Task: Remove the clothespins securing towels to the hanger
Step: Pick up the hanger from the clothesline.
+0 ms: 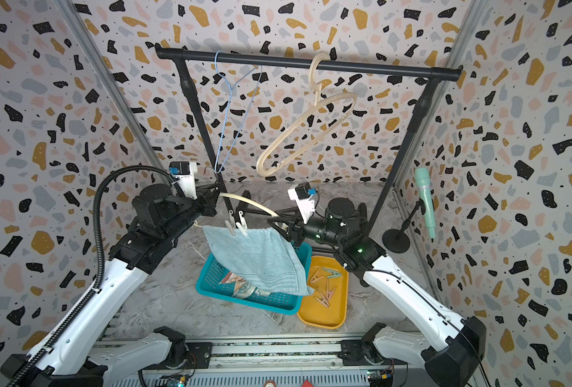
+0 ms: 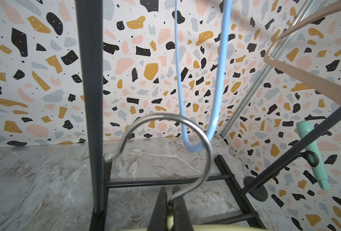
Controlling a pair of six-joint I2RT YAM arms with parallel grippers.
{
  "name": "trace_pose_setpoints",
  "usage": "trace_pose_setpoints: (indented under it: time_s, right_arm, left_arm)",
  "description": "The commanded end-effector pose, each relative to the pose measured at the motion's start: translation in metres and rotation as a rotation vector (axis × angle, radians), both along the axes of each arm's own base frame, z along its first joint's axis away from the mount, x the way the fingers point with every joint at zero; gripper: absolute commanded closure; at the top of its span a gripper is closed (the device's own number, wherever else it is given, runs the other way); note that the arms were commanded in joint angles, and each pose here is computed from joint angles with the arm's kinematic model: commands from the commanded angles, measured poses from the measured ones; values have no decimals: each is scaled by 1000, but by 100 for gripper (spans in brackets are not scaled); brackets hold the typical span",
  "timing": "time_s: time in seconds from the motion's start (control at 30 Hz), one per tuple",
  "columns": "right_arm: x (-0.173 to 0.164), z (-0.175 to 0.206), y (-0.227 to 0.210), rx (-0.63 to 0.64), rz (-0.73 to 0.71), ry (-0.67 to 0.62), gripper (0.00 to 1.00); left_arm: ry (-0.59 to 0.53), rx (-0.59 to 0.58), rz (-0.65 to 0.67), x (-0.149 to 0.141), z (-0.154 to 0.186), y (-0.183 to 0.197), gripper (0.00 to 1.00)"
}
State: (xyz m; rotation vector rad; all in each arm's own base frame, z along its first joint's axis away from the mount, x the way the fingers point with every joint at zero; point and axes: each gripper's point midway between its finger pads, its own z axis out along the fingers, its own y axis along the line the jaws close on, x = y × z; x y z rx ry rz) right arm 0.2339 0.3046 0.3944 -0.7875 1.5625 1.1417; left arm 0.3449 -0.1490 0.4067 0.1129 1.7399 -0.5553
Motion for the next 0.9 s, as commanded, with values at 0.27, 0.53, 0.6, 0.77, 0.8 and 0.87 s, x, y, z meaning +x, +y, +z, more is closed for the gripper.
trace_pose_setpoints:
  time_s: [0.27,0.53,0.6,0.77,0.8,0.87]
  right_arm:
    - [-30,39,-34,41,-55,-121,61]
    - [-53,26,-15,6,66,-123,63]
    - [-59,18,-4,-18,103,-125,63]
    - [-66,-3,23,-78,165,-127,63]
    - [-66,-6,26,-87,165,-125,63]
    - [-64,-14,35,-110,159,-124,62]
  left_arm:
    - [-48,12,41,7,13,7,100]
    - [-40,24,42,6,13,7,100]
    - [-29,26,26,5,10,2,100]
    - [-3,46,8,2,3,-8,100]
    - [1,46,4,2,1,-10,100]
    - [7,49,-7,0,-1,-14,100]
